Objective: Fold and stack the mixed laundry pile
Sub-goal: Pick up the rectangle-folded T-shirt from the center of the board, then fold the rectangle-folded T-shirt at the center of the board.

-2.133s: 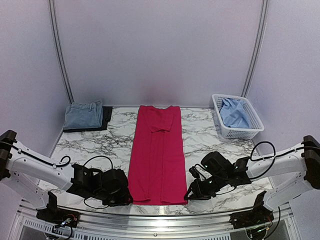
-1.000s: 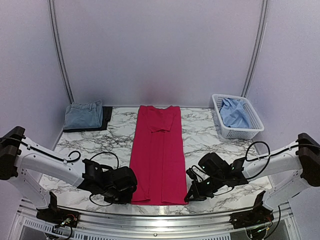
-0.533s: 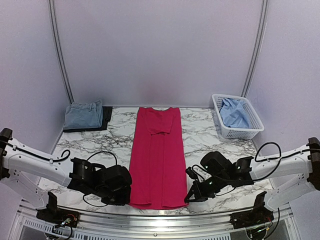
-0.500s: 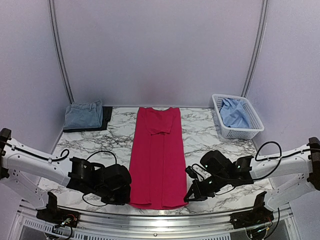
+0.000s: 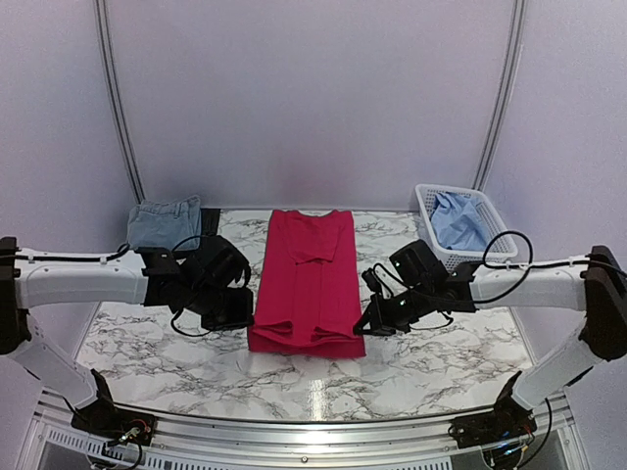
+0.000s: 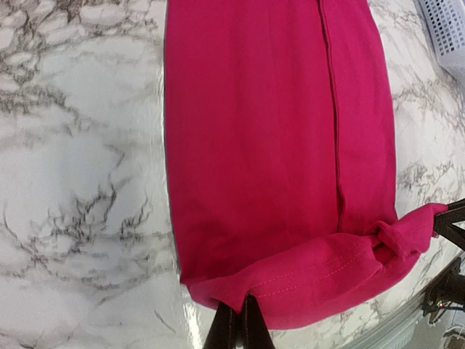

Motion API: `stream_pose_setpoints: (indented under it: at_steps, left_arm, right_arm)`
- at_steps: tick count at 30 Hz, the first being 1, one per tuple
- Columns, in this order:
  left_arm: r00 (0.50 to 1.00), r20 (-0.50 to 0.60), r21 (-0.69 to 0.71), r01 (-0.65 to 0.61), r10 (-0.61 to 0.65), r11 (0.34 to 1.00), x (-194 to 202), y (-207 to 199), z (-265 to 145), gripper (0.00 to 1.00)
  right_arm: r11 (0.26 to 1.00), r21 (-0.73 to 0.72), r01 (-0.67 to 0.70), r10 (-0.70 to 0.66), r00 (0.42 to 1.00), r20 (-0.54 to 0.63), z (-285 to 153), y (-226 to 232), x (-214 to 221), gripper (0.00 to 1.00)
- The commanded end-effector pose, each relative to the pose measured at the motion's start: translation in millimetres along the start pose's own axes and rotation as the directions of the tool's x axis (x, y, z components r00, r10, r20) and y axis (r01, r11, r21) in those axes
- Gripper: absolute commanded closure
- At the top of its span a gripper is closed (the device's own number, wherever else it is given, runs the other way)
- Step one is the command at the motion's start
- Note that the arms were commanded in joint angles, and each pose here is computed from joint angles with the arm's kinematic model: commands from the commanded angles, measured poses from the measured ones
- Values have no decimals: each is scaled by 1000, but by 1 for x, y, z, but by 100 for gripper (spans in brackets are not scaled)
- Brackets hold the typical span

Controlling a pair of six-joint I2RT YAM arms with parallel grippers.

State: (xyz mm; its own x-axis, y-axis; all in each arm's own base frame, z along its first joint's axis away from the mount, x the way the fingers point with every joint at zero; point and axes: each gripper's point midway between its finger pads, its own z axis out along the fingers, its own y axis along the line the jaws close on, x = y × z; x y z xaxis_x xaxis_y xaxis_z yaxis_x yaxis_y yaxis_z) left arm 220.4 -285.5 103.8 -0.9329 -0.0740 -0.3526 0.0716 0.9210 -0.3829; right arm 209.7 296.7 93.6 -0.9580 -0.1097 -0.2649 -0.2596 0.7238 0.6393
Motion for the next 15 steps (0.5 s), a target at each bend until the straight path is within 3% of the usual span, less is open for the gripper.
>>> stream_pose_setpoints:
  at_steps: [1, 15]
  left_arm:
    - [995, 6, -41, -104, 104, 994, -37, 2, 13, 100]
    - [990, 88, -72, -105, 111, 992, -170, 3, 67, 100]
  right_arm:
    - [997, 23, 76, -78, 994, 70, -6, -9, -55, 100]
    - [995, 21, 95, -97, 983, 156, 4, -56, -208, 100]
